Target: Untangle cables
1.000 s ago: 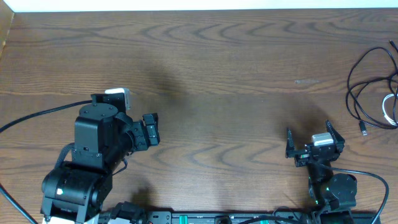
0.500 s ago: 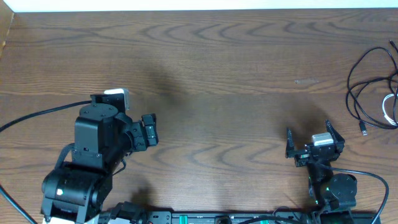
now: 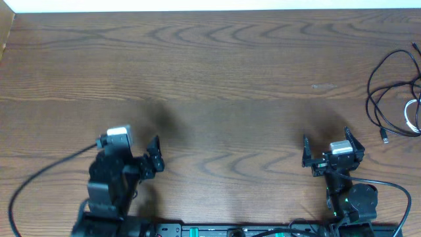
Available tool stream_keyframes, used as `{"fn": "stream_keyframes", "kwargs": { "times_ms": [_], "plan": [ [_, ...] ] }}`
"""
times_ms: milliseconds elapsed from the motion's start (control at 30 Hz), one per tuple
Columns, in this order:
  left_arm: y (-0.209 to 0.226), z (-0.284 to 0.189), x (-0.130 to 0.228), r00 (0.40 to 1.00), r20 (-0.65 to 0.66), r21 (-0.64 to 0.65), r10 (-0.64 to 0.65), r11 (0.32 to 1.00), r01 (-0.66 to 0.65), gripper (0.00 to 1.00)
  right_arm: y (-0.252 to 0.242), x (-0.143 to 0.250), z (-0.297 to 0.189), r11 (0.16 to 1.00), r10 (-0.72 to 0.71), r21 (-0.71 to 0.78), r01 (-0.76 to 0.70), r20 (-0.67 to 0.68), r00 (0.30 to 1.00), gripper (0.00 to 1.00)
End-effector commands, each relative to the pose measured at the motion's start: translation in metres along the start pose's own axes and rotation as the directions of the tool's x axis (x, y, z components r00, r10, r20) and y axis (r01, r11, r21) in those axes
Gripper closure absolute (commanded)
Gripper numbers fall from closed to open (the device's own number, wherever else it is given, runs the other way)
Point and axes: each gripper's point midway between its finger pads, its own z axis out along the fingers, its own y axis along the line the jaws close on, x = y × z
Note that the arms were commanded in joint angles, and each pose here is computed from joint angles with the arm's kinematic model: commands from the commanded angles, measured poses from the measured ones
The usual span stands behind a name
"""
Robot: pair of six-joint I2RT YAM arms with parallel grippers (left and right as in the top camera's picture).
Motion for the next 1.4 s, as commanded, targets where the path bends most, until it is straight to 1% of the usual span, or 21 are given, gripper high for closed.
{"fn": "stream_keyframes", "kwargs": {
  "times_ms": [0,167,367,667,800,867,1000,1367],
  "plan": [
    [0.009,0.003,0.012,0.998,0.070,-0.009,0.000,1.000,0.000,0.07,0.000,0.000,0.000,1.000,0.003,0.000,-0.003,0.000,1.000,0.01],
    [0.015,0.010,0.020,0.985,0.169,0.004,-0.013,1.000,0.012,0.07,0.000,0.000,0.000,1.000,0.003,0.000,-0.003,0.000,1.000,0.01],
    [0.014,0.022,0.019,0.958,0.287,0.035,-0.024,0.999,0.015,0.07,0.000,0.000,0.000,1.000,0.003,0.000,-0.003,0.000,1.000,0.01],
    [0.011,0.036,0.001,0.862,0.505,0.093,-0.053,0.996,0.007,0.07,0.000,0.000,0.000,1.000,0.003,0.000,-0.003,0.000,1.000,0.01],
    [0.011,0.036,0.001,0.858,0.512,0.051,0.035,0.996,-0.071,0.07,0.000,0.000,0.000,1.000,0.003,0.000,-0.003,0.000,1.000,0.01],
    [0.012,0.039,0.006,0.869,0.492,0.036,0.059,0.995,-0.088,0.07,0.000,0.000,0.000,1.000,0.003,0.000,-0.003,0.000,1.000,0.01],
    [0.017,0.052,0.031,0.919,0.388,0.023,0.071,0.996,-0.087,0.07,0.000,0.000,0.000,1.000,0.003,0.000,-0.003,0.000,1.000,0.01],
    [0.018,0.053,0.033,0.923,0.378,0.021,0.070,0.996,-0.084,0.07,0.000,0.000,0.000,1.000,0.003,0.000,-0.003,0.000,1.000,0.01]
  ]
}}
